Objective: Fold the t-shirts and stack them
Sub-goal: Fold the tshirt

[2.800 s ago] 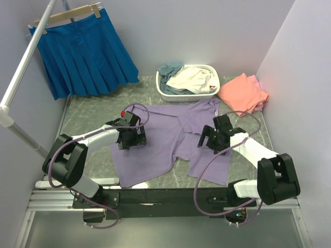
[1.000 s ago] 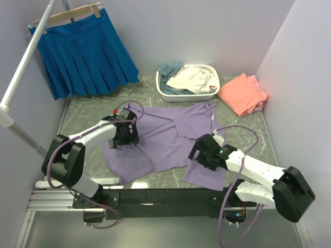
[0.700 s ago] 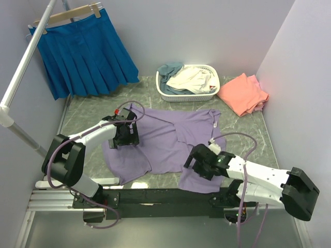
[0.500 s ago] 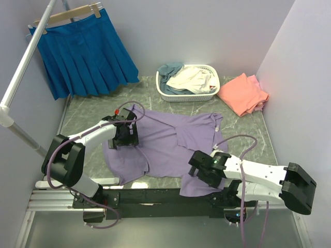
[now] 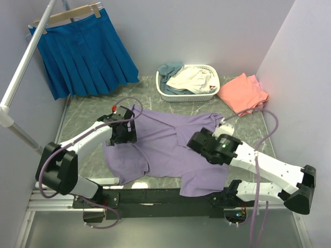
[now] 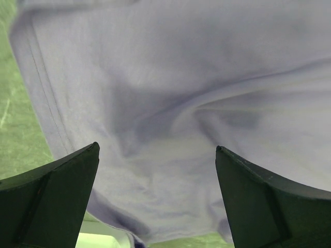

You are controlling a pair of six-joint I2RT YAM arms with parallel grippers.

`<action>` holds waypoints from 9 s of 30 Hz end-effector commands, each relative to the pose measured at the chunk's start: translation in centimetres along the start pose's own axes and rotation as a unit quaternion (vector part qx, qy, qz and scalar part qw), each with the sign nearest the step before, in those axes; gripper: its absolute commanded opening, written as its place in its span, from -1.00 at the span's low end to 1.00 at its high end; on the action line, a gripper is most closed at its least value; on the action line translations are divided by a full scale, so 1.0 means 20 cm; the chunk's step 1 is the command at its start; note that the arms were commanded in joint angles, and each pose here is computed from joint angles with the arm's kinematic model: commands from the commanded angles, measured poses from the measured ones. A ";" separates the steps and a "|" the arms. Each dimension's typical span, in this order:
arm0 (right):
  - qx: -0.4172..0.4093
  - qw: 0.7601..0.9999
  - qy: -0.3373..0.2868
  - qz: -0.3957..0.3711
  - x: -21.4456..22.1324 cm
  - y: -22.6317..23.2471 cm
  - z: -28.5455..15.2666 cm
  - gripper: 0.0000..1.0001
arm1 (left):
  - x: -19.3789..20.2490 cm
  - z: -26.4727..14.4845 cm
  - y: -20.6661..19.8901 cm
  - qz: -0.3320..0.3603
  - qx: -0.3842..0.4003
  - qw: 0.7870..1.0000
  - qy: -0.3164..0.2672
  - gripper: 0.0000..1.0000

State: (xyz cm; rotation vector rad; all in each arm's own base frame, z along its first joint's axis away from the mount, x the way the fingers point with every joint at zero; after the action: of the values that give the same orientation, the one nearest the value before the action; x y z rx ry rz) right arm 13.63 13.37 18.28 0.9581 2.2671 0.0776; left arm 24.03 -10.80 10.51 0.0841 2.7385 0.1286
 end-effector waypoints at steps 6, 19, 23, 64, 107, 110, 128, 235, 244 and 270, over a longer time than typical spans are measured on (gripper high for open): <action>-0.203 0.960 -0.175 0.081 -0.60 0.07 -0.38 0.99 | -0.22 -0.23 -0.04 -0.032 0.056 0.992 -0.110 0.99; -0.236 0.936 -0.254 0.065 -0.82 -0.11 -0.53 1.00 | -0.22 -0.17 -0.08 -0.035 0.071 0.992 -0.101 0.99; -0.216 0.940 -0.262 -0.016 -0.76 0.09 -0.47 1.00 | -0.24 -0.17 -0.08 -0.035 0.067 0.992 -0.103 0.99; -0.438 0.888 0.134 0.052 -0.75 0.46 0.25 1.00 | -0.39 -0.34 -0.05 -0.041 0.057 0.984 -0.165 0.99; -0.178 0.957 0.190 -0.127 -0.56 0.52 0.82 1.00 | -0.66 0.25 0.16 -0.129 0.013 0.983 -0.129 0.99; -0.186 0.950 0.205 -0.148 -0.49 0.55 0.80 0.99 | -0.72 0.31 0.16 -0.124 0.009 0.983 -0.134 0.99; -0.181 0.943 0.219 -0.172 -0.42 0.54 0.78 0.94 | -0.79 0.55 0.24 -0.161 0.132 0.964 -0.164 0.99; -0.033 0.985 0.166 -0.041 -0.45 0.11 1.04 -1.00 | -0.26 0.21 0.36 -0.156 -0.046 0.986 -0.029 -0.96; -0.028 0.991 0.123 -0.043 -0.57 0.11 0.89 -1.00 | -0.28 0.21 0.35 -0.154 -0.040 0.987 -0.031 -0.96; -0.039 0.982 0.181 -0.046 -0.45 0.11 0.97 -0.46 | -0.27 0.23 0.33 -0.148 -0.032 0.988 -0.025 -0.91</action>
State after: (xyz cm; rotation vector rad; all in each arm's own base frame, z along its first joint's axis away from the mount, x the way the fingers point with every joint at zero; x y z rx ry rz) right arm 30.46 5.07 8.41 0.8789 2.6367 0.2887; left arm 29.99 -3.90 8.31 -0.3555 2.6882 0.1483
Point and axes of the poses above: each gripper's point midway between its finger pads, its own z axis out along the fingers, its own y axis along the line the jaws close on, x = y × z, the point moved 5 cm from there along -z, back along the fingers, and after that the axes turned 14 degrees about z, right-handed, at the moved point
